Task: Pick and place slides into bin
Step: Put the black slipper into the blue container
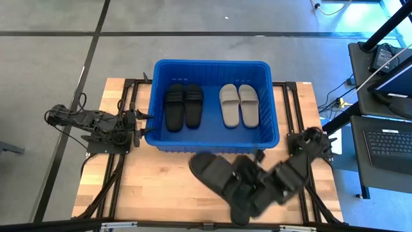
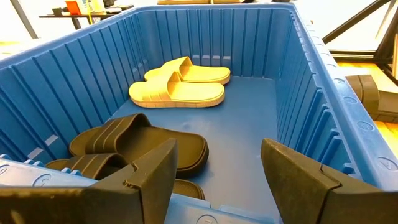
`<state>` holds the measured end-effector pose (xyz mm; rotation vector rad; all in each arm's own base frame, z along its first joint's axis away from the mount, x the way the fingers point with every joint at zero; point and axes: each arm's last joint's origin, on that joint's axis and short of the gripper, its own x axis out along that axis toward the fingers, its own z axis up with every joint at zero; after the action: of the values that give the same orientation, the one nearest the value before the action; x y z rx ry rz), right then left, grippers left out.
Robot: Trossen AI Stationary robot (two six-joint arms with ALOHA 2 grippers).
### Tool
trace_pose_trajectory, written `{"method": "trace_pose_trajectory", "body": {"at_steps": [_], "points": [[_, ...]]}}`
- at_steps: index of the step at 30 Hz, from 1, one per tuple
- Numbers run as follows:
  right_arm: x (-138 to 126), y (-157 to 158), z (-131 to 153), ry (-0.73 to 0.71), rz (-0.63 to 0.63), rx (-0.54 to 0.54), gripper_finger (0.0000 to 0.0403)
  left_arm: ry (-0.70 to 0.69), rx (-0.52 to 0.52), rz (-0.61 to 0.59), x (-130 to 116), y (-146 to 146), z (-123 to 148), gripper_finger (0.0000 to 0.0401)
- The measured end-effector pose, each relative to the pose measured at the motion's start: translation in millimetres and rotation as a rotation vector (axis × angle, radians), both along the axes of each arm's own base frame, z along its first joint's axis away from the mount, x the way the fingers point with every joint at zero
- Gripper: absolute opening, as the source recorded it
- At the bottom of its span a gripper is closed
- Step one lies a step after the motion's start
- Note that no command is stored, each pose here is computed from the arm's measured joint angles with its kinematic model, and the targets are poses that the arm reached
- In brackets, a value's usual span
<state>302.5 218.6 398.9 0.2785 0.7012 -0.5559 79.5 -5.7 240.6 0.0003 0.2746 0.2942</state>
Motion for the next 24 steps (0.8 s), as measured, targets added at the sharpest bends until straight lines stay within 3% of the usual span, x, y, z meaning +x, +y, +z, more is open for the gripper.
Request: {"method": "trace_pose_trajectory", "body": {"at_steps": [3, 7, 12, 18, 24], "points": [[10, -29, 11, -0.049, -0.039, -0.091, 0.0013, 0.001, 0.000, 0.000, 0, 0, 0, 0.0227], [28, -71, 17, -0.092, -0.194, -0.214, 0.0013, 0.003, 0.001, 0.000, 0, 0, 0, 0.0227], [49, -127, 19, -0.077, -0.344, -0.271, 0.0013, 0.004, 0.000, -0.004, 0, 0, 0, 0.0227], [68, -180, 18, -0.008, -0.355, -0.260, 0.0013, 0.004, 0.000, -0.004, 0, 0, 0, 0.0227], [87, -213, 10, 0.065, -0.320, -0.325, 0.0013, -0.040, 0.003, 0.032, 1, 1, 4, 0.0227]]}}
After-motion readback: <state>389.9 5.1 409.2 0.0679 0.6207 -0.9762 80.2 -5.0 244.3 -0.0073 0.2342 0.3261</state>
